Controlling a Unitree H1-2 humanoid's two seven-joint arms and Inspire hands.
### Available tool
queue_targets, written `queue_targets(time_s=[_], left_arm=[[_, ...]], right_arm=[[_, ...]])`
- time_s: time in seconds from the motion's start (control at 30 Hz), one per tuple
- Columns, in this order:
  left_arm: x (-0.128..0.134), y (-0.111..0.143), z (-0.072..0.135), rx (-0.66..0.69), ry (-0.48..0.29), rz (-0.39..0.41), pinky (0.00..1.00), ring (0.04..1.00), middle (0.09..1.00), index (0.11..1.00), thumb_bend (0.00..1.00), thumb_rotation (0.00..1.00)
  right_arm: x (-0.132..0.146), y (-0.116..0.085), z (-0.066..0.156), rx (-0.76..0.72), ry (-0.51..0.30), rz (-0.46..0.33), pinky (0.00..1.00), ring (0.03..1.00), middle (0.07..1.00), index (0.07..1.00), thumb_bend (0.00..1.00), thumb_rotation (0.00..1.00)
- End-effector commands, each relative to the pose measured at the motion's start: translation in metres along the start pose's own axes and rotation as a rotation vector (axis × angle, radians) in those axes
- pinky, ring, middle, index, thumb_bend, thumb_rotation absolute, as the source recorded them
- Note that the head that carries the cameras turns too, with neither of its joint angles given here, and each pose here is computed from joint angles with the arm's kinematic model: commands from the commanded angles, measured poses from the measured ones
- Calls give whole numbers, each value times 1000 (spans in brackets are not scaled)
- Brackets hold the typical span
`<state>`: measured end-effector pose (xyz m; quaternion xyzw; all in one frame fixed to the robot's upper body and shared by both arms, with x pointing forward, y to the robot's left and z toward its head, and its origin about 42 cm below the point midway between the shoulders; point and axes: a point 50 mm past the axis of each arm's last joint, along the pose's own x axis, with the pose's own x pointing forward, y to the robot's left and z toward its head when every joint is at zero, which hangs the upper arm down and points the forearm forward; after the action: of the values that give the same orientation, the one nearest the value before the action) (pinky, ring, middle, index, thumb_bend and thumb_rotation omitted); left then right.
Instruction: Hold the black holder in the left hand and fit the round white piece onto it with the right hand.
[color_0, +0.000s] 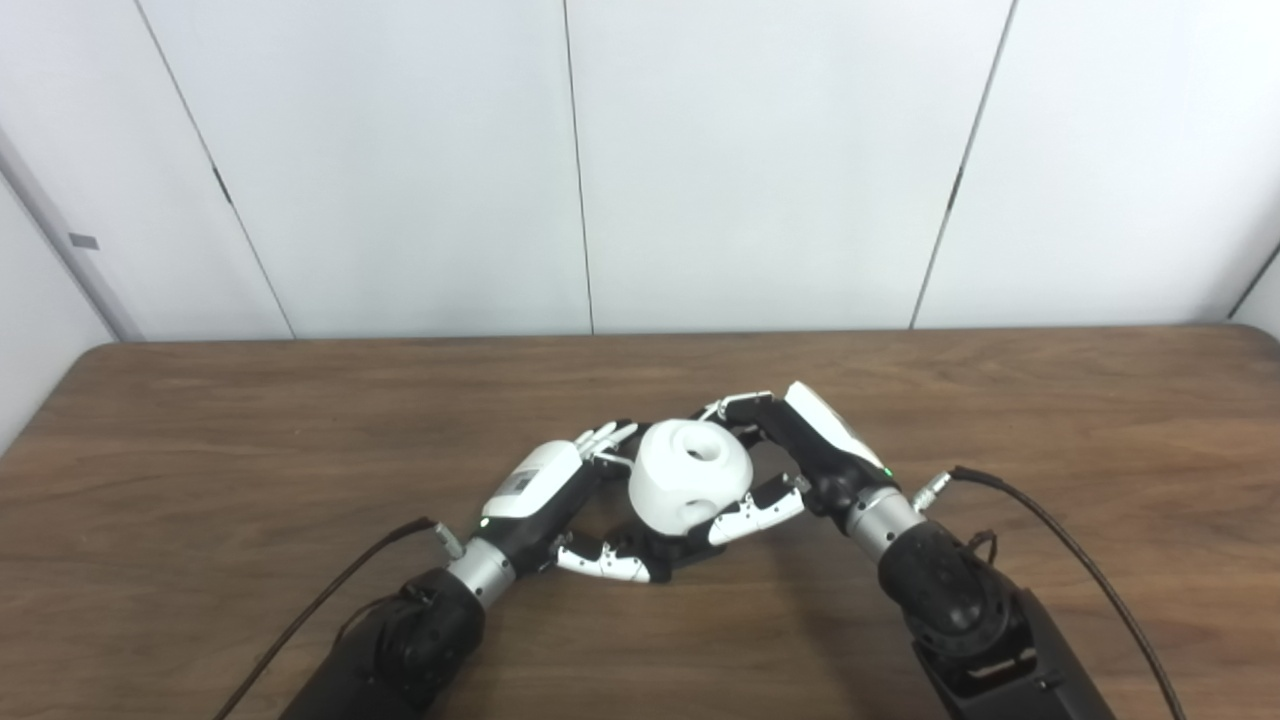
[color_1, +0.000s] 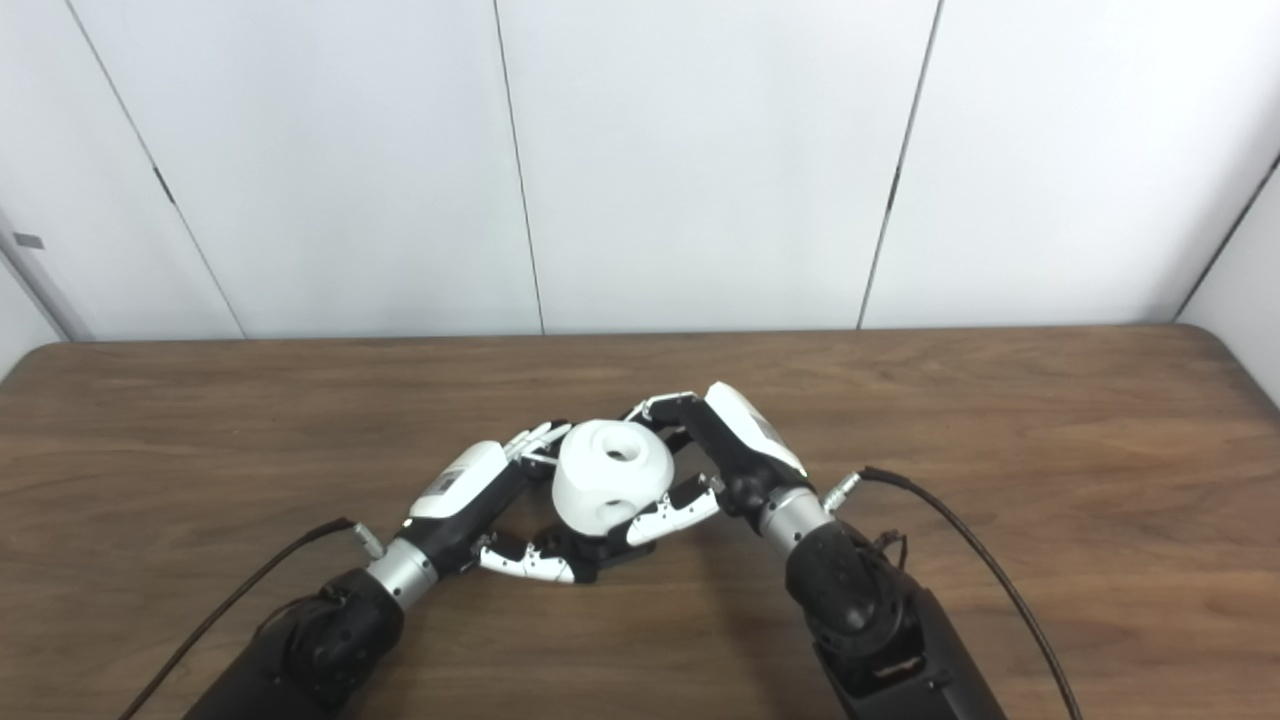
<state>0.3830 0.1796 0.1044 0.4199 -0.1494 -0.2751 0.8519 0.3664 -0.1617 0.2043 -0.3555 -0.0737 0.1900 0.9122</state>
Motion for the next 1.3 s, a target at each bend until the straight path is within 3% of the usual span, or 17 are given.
queue_targets(time_s=[0.0,0.53,1.27], left_arm=[[-18,-54,0,-37,63,-158,1000,1000,967,483,524,60],[-17,-56,2,-46,55,-162,1000,1000,967,482,524,61],[-16,-55,1,-42,55,-170,1000,1000,963,482,524,61]], right_arm=[[7,-4,10,-21,-53,-12,682,771,752,480,522,134],[12,-1,23,-33,-86,-7,675,767,747,480,522,134],[17,-35,48,-222,-149,42,602,735,735,479,521,139]])
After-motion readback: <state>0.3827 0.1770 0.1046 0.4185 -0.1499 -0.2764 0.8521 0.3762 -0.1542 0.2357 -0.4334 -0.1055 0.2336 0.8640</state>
